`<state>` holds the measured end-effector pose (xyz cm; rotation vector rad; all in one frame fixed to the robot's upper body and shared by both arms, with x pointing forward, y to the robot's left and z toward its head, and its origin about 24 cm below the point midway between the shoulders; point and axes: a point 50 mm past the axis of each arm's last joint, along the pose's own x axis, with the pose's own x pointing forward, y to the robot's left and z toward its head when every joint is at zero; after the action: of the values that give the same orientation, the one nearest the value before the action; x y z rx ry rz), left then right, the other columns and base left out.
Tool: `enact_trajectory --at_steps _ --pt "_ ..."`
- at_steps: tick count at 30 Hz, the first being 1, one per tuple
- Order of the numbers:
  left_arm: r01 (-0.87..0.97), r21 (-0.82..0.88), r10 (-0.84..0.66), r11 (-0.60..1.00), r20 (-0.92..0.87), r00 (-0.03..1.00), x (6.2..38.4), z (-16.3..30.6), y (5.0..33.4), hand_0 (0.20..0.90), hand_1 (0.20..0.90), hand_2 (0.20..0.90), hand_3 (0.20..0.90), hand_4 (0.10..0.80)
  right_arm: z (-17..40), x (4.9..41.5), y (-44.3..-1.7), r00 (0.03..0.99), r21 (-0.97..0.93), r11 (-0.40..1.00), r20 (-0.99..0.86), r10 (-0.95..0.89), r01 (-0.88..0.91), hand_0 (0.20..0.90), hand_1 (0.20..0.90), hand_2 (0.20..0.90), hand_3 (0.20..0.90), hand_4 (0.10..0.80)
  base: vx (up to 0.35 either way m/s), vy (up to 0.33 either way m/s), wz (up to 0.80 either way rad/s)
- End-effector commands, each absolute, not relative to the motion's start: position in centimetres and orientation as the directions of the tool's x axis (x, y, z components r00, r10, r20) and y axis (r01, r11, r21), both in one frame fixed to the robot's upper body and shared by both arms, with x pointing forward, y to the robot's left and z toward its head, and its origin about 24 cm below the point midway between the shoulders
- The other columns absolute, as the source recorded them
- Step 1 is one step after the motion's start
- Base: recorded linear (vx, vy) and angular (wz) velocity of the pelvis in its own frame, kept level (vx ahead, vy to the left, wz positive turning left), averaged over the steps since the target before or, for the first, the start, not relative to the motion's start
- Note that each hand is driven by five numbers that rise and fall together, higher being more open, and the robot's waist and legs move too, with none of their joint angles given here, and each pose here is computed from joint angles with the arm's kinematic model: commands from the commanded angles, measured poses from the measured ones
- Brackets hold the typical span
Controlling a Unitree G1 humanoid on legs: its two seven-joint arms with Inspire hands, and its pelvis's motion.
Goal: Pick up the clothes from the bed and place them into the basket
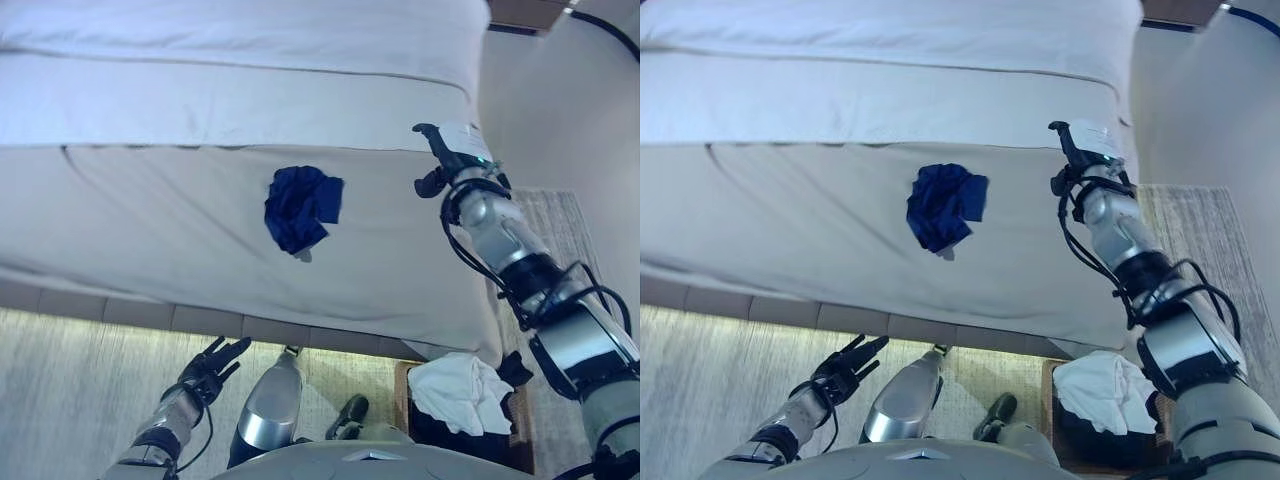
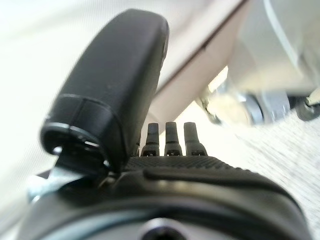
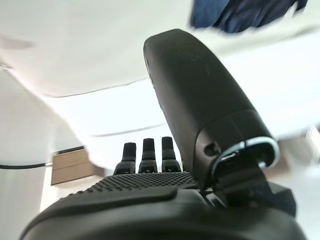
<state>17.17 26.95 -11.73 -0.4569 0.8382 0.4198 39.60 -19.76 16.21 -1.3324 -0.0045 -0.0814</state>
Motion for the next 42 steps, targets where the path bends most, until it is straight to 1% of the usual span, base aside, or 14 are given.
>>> enact_trajectory --at_steps 1,7,10,12,18,19,20,23,27,30,35,39,41,42 --pt "-0.486 -0.265 0.17 0.833 -0.713 0.68 19.5 -10.0 27.5 0.9 0.9 0.9 0.9 0.8 23.1 40.5 -17.8 0.966 -0.959 0.12 0.258 -0.008 0.257 0.9 0.9 0.9 0.9 0.8 -0.031 0.072 0.44" --pt "-0.429 -0.356 0.129 0.83 -0.626 0.769 21.4 -8.7 26.7 0.9 0.9 0.9 0.9 0.8 23.4 41.7 -17.9 0.98 -0.98 0.096 0.161 -0.12 0.173 0.9 0.9 0.9 0.9 0.8 -0.055 0.057 0.37" --pt "-0.367 -0.409 0.082 0.836 -0.567 0.819 22.1 -8.1 26.0 0.9 0.9 0.9 0.9 0.8 21.6 42.1 -19.1 0.973 -0.983 0.165 0.035 -0.229 0.075 0.9 0.9 0.9 0.9 0.8 -0.054 0.003 0.24" --pt "-0.325 -0.435 0.049 0.84 -0.535 0.843 22.5 -7.7 25.8 0.9 0.9 0.9 0.9 0.8 21.2 42.1 -19.7 0.961 -0.976 0.209 0.0 -0.276 0.06 0.9 0.9 0.9 0.9 0.8 -0.047 -0.011 0.2" --pt "-0.219 -0.5 -0.044 0.838 -0.461 0.887 22.8 -7.2 24.3 0.9 0.9 0.9 0.9 0.8 21.3 42.2 -21.0 0.93 -0.97 0.235 -0.032 -0.366 0.059 0.9 0.9 0.9 0.9 0.8 -0.013 0.004 0.04" --pt "-0.208 -0.505 -0.055 0.838 -0.456 0.888 22.8 -7.2 24.1 0.9 0.9 0.9 0.9 0.8 21.6 42.1 -21.2 0.924 -0.97 0.232 -0.029 -0.381 0.065 0.46 0.46 0.46 0.387 0.287 -0.03 -0.007 0.08" --pt "-0.206 -0.504 -0.056 0.839 -0.457 0.888 22.7 -7.2 24.0 0.9 0.9 0.9 0.9 0.8 21.7 42.2 -21.2 0.925 -0.97 0.228 -0.009 -0.38 0.085 0.3 0.3 0.3 0.2 0.1 -0.035 -0.017 0.13" --pt "-0.225 -0.483 -0.036 0.846 -0.473 0.88 22.4 -7.4 24.3 0.9 0.9 0.9 0.9 0.8 22.1 42.3 -20.8 0.935 -0.948 0.274 0.061 -0.348 0.163 0.3 0.3 0.3 0.2 0.1 -0.016 -0.079 0.1" --pt "-0.286 -0.444 0.025 0.849 -0.507 0.862 21.9 -7.9 25.2 0.9 0.9 0.9 0.9 0.8 23.8 42.2 -19.4 0.935 -0.864 0.383 0.236 -0.265 0.327 0.3 0.3 0.3 0.2 0.1 -0.018 -0.091 0.03" --pt "-0.342 -0.394 0.084 0.853 -0.542 0.836 21.2 -8.3 26.0 0.9 0.9 0.9 0.9 0.8 26.2 41.4 -18.6 0.889 -0.745 0.49 0.416 -0.19 0.453 0.3 0.3 0.3 0.2 0.1 -0.033 -0.073 -0.12" --pt "-0.366 -0.281 0.134 0.887 -0.604 0.786 20.6 -8.9 26.6 0.9 0.9 0.9 0.9 0.8 29.2 38.9 -19.7 0.793 -0.588 0.594 0.591 -0.15 0.55 0.3 0.3 0.3 0.2 0.1 0.033 -0.087 -0.54" --pt "-0.376 -0.238 0.138 0.896 -0.654 0.744 19.8 -9.5 26.5 0.9 0.9 0.9 0.9 0.8 28.6 37.0 -21.4 0.769 -0.541 0.622 0.619 -0.161 0.566 0.3 0.3 0.3 0.2 0.1 0.049 -0.053 -0.57" --pt "-0.367 -0.196 0.128 0.91 -0.706 0.696 18.9 -10.4 26.0 0.9 0.9 0.9 0.9 0.8 27.5 35.4 -22.5 0.759 -0.539 0.616 0.633 -0.154 0.574 0.3 0.3 0.3 0.2 0.1 0.13 -0.046 -0.39" --pt "-0.348 -0.187 0.12 0.919 -0.707 0.697 18.8 -10.4 25.9 0.9 0.9 0.9 0.9 0.8 27.4 35.3 -22.7 0.748 -0.528 0.613 0.643 -0.164 0.588 0.3 0.3 0.3 0.2 0.1 0.085 -0.04 -0.52"
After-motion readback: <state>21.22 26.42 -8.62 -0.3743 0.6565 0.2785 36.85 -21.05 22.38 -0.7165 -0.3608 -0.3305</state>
